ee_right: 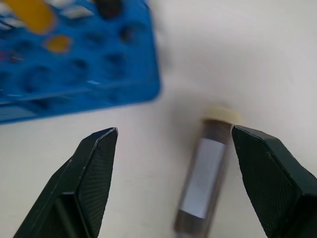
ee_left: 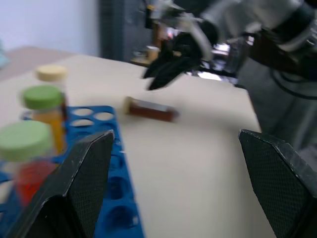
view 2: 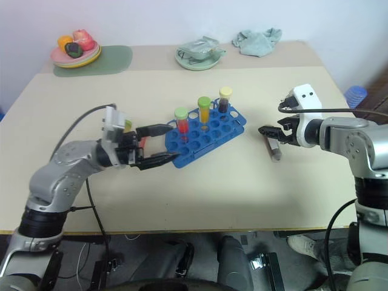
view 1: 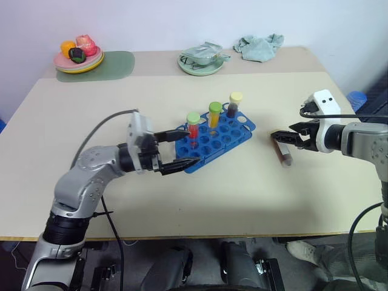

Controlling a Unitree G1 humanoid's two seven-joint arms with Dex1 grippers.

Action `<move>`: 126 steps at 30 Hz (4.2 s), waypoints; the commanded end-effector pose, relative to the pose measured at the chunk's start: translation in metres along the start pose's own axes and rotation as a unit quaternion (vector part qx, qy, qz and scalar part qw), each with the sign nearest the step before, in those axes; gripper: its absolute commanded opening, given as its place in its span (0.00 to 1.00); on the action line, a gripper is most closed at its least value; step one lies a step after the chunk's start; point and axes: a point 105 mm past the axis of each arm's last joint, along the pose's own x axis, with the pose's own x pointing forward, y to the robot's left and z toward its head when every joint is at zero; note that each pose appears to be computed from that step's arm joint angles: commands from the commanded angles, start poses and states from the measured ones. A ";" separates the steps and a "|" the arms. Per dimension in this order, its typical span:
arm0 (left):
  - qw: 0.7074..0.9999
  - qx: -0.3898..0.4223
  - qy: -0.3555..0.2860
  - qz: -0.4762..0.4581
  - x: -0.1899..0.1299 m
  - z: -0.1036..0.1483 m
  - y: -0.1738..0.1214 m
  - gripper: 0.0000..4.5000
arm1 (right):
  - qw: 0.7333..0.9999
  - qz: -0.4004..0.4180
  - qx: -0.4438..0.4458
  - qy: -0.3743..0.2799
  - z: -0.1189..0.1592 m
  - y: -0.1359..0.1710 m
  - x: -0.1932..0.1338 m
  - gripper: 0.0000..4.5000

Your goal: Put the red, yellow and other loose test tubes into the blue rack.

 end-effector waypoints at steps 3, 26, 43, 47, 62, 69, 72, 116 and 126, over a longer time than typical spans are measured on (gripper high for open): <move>0.999 0.026 0.017 -0.041 0.013 -0.003 -0.007 0.91 | 0.999 -0.032 0.011 0.023 0.005 -0.023 0.011 0.83; 0.995 0.051 0.060 -0.057 0.027 -0.024 -0.012 0.91 | 0.985 0.000 0.060 0.159 -0.008 -0.025 0.058 0.83; 0.995 0.050 0.064 -0.049 0.025 -0.022 -0.012 0.92 | 0.990 0.034 -0.002 0.136 0.010 -0.017 0.048 0.18; 0.996 0.052 0.066 -0.039 0.021 -0.021 -0.009 0.92 | 0.993 0.111 -0.011 0.041 0.048 0.017 0.020 0.18; 0.997 0.029 0.066 0.036 -0.006 -0.030 0.011 0.92 | 0.861 0.104 -0.090 -0.490 0.098 0.103 -0.004 0.18; 0.996 0.026 0.067 0.052 -0.013 -0.029 0.010 0.92 | 0.832 0.028 -0.059 -0.551 0.092 0.089 0.032 0.18; 0.995 0.029 0.071 0.064 -0.019 -0.027 0.009 0.92 | 0.830 0.019 -0.033 -0.557 0.086 0.081 0.041 0.18; 0.831 -0.017 0.109 0.545 -0.121 -0.003 0.076 0.92 | 0.871 0.174 -0.207 -0.410 0.039 0.104 -0.025 0.83; 0.756 -0.237 0.199 0.577 -0.123 -0.001 0.110 0.92 | 0.869 0.287 -0.312 -0.254 0.025 0.109 -0.069 0.83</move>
